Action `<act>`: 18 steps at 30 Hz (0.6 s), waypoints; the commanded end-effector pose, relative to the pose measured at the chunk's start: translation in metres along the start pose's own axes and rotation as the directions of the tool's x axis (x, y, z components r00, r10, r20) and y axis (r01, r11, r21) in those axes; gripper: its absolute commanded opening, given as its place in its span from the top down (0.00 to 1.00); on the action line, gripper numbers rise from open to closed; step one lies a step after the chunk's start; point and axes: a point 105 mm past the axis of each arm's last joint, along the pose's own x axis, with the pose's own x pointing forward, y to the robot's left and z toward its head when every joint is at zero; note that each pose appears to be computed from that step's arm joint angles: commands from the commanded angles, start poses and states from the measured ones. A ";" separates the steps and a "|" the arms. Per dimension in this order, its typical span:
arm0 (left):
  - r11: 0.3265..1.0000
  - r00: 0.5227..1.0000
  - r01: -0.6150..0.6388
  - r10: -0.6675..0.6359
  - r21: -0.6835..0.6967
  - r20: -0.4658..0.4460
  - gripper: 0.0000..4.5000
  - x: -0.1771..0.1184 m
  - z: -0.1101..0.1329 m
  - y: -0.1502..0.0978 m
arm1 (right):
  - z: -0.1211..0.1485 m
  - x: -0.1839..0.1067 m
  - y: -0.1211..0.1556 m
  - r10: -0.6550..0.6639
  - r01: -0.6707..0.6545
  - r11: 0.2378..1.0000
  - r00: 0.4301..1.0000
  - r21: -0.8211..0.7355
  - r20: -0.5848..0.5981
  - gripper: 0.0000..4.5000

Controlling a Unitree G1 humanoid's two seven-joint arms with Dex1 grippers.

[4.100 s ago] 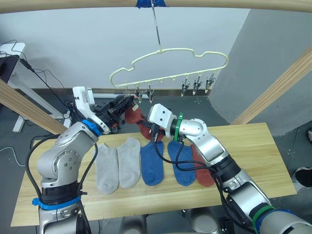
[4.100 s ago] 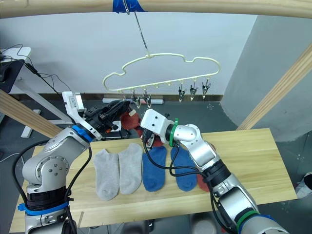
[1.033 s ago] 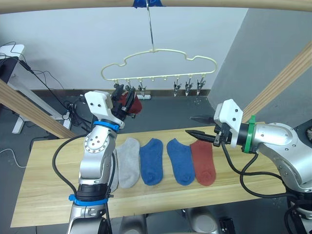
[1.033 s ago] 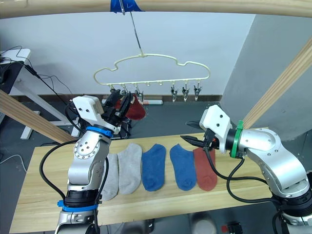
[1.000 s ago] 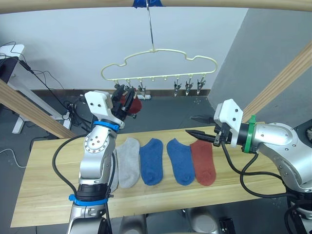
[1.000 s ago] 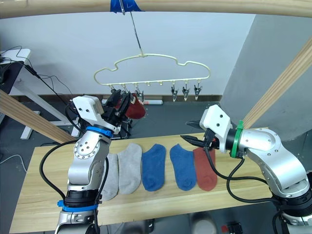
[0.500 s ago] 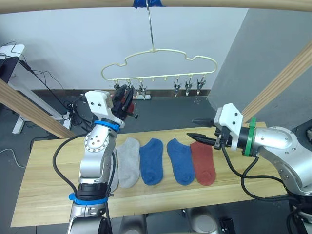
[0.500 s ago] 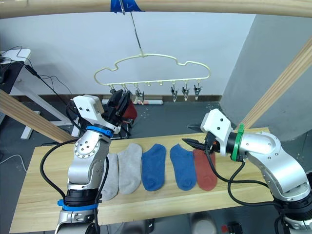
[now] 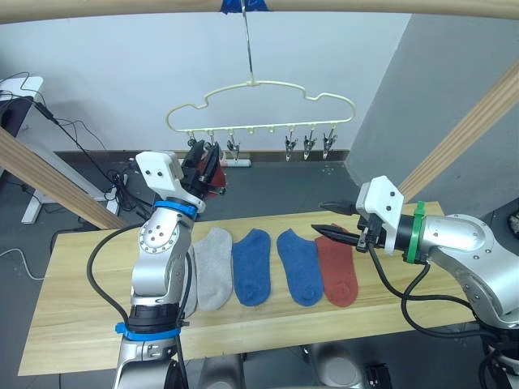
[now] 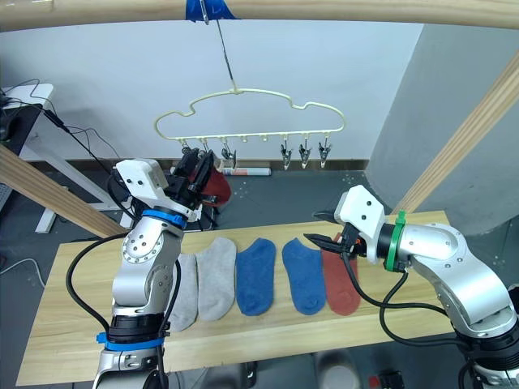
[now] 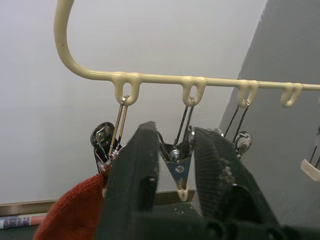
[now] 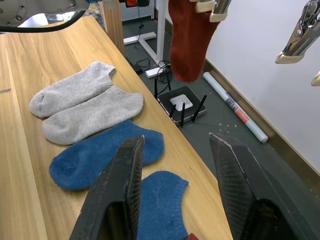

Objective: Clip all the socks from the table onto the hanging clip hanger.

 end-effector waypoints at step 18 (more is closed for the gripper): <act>1.000 0.999 0.011 -0.012 0.025 0.033 0.59 0.007 0.011 0.000 | 0.012 -0.004 -0.002 -0.018 0.019 0.998 0.999 -0.058 0.030 0.52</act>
